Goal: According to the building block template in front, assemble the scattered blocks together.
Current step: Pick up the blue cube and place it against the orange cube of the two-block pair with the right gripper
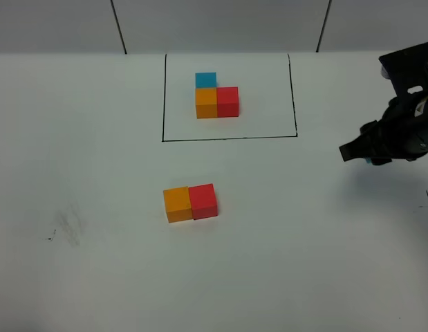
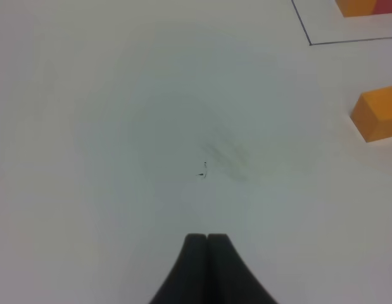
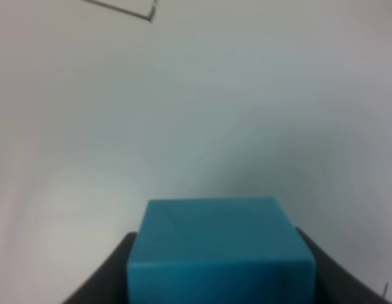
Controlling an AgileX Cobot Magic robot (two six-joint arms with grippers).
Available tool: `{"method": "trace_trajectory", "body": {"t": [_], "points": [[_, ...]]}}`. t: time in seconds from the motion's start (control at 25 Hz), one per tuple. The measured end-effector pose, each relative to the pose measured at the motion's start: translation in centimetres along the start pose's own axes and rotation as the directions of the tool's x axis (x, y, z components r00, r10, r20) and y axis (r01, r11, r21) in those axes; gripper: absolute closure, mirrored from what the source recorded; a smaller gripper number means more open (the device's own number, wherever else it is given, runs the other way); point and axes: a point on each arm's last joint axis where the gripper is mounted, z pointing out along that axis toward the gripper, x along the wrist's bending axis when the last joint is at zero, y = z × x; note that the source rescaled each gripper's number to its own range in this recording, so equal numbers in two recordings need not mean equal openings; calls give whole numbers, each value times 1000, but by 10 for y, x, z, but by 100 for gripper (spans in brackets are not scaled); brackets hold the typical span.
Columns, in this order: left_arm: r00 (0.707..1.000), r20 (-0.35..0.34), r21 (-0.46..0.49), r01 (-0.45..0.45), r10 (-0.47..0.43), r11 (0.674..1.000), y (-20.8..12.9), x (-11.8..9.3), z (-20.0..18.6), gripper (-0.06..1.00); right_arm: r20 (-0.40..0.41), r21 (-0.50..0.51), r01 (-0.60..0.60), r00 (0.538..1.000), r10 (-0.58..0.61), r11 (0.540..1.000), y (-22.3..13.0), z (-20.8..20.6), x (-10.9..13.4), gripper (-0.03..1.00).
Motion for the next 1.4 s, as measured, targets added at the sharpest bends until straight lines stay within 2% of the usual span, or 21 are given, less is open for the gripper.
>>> {"method": "trace_trajectory", "body": {"t": [0.28,0.92,1.16,1.4], "points": [[1000,0,0,0,0,1000,0,0,0,94,-62,-24,75,995,-76,997,30,2,36,53],[1000,0,0,0,0,1000,0,0,0,94,-199,-77,261,942,-271,962,99,38,152,53],[1000,0,0,0,0,1000,0,0,0,94,-246,-68,279,926,-287,958,106,60,191,53],[1000,-3,0,-1,1,1000,0,0,0,94,-312,-24,178,934,-176,984,104,76,210,53]]}}
